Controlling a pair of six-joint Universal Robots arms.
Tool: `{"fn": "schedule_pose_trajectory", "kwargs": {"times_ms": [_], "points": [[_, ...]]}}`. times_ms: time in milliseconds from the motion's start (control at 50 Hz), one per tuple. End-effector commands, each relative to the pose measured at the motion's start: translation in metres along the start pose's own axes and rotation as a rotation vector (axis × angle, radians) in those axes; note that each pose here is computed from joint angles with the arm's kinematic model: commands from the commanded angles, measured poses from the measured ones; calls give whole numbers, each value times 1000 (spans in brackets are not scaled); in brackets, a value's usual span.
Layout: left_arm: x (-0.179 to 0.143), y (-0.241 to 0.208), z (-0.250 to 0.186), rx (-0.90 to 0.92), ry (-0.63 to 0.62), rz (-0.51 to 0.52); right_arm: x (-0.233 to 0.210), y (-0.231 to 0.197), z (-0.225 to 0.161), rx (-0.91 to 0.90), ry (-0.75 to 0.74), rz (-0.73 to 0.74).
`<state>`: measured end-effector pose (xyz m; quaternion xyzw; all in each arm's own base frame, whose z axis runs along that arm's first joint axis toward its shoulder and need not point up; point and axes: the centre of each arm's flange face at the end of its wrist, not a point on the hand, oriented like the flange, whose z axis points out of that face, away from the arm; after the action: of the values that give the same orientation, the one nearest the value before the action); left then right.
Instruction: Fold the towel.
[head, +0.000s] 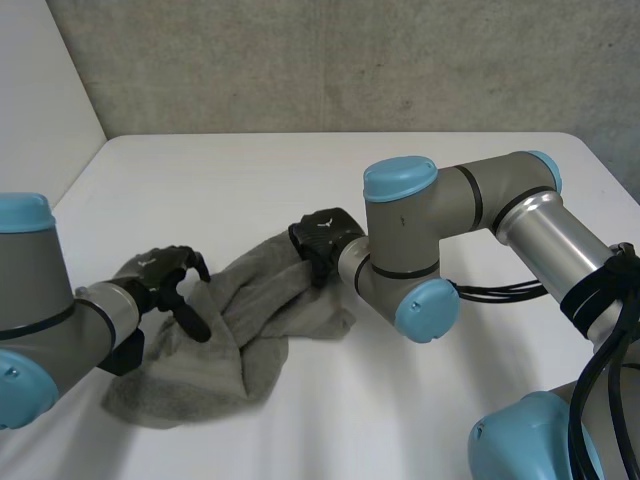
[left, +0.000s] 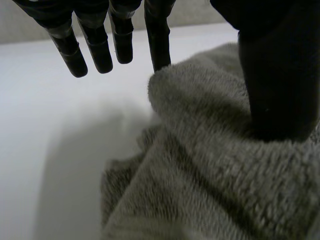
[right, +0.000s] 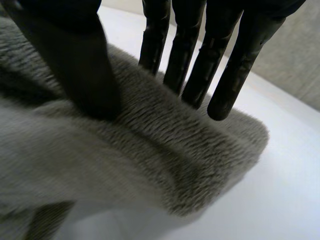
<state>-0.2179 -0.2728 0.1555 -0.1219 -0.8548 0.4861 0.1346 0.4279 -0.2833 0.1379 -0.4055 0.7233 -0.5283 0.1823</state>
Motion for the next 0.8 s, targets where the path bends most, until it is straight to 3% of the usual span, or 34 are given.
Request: {"fn": "schedule_pose_trajectory", "kwargs": {"times_ms": [20,140,200,320,400,460,480,560,660,800], "points": [[3,3,13,-37,16,-2,-5,-10,-12,-12,-67,3],[3,-15,17,-4,24,4,3,-42,-22,77,-56,-33],[2,-38,28,75,23,22,19,-73,-23,219,12,-135],[6,-136,43,427,29,126,44,-159,-34,645,291,-424],[19,-211,15,726,42,181,54,-201,-55,819,449,-473],[29,-228,-1,816,64,196,58,-219,-69,882,505,-475],[39,-239,-16,890,81,207,58,-219,-72,861,496,-475],[41,-231,-20,908,92,214,57,-207,-72,771,447,-474],[39,-181,-2,789,142,232,54,-163,-61,532,291,-479],[38,-68,17,502,252,348,30,-65,-54,66,-6,-412]]}}
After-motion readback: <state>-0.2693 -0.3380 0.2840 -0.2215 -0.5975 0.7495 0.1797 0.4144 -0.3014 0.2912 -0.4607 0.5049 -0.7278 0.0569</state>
